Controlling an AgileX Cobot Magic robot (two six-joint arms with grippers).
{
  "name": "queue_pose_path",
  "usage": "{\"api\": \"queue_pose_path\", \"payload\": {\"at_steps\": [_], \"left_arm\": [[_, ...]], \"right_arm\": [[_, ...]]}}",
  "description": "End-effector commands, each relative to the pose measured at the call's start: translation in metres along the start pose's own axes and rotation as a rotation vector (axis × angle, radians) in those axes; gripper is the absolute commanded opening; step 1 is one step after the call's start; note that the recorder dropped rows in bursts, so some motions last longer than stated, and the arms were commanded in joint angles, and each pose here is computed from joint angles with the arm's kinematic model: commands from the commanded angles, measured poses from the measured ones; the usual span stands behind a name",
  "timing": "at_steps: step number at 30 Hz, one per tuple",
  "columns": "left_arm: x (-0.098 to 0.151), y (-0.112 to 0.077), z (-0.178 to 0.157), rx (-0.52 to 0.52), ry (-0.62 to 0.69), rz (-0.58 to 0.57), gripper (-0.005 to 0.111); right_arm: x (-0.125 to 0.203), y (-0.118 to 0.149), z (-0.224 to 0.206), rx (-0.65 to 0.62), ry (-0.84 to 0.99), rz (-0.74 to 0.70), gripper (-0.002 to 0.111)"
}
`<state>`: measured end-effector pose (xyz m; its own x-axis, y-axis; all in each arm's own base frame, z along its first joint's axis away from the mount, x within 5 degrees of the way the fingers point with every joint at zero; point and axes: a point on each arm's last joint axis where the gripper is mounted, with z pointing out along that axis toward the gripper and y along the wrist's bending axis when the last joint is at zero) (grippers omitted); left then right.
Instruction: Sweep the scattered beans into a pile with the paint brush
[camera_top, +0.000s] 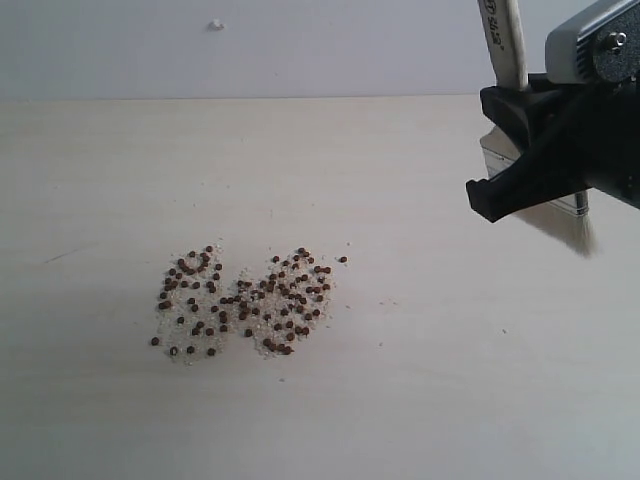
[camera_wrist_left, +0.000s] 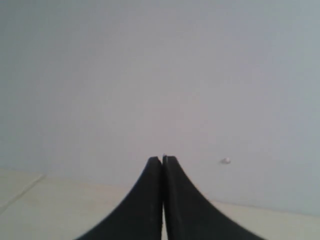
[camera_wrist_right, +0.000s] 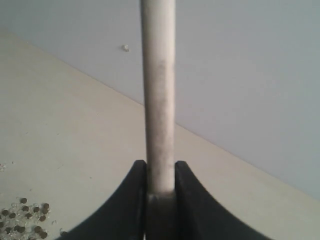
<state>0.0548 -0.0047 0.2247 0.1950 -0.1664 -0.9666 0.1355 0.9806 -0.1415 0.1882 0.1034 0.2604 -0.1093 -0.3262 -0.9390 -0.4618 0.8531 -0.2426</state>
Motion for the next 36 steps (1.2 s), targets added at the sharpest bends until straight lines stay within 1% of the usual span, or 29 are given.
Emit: {"api": "queue_pose_path", "payload": {"at_steps": [1, 3, 7, 12, 15, 20, 24, 25, 26, 30, 34, 36], "left_arm": [[0.001, -0.003, -0.001, 0.031, 0.005, 0.232, 0.000], [0.002, -0.003, -0.001, 0.031, 0.024, 0.232, 0.000], [0.007, -0.002, -0.001, 0.030, 0.074, 0.233, 0.000], [0.018, 0.000, -0.002, 0.028, 0.201, 0.234, 0.000], [0.023, 0.000, -0.004, 0.027, 0.253, 0.235, 0.000], [0.024, 0.000, -0.004, 0.027, 0.270, 0.235, 0.000], [0.024, 0.000, -0.004, 0.027, 0.270, 0.235, 0.000], [0.024, 0.000, -0.004, 0.027, 0.270, 0.235, 0.000], [0.024, 0.000, -0.004, 0.027, 0.270, 0.235, 0.000], [0.024, 0.000, -0.004, 0.027, 0.270, 0.235, 0.000], [0.024, 0.000, -0.004, 0.027, 0.270, 0.235, 0.000], [0.024, 0.000, -0.004, 0.027, 0.270, 0.235, 0.000]], "right_arm": [[-0.003, -0.003, -0.001, 0.027, -0.039, 0.002, 0.000], [-0.004, -0.005, 0.000, 0.051, -0.072, 0.010, 0.000], [-0.008, -0.008, 0.006, 0.109, -0.166, -0.017, 0.000], [-0.005, -0.001, 0.018, 0.062, -0.207, -0.015, 0.000], [0.000, 0.002, 0.028, 0.064, -0.222, -0.003, 0.000], [0.012, 0.006, 0.043, 0.066, -0.202, -0.014, 0.000], [0.014, 0.028, 0.052, 0.028, -0.233, -0.045, 0.000], [0.014, 0.032, 0.054, 0.035, -0.226, -0.056, 0.000], [0.015, 0.037, 0.056, 0.053, -0.213, -0.088, 0.000], [0.019, 0.044, 0.068, 0.226, -0.099, -0.127, 0.000], [0.028, 0.061, 0.073, 0.249, -0.086, -0.156, 0.000], [0.035, 0.069, 0.074, 0.283, -0.080, -0.163, 0.000]]}}
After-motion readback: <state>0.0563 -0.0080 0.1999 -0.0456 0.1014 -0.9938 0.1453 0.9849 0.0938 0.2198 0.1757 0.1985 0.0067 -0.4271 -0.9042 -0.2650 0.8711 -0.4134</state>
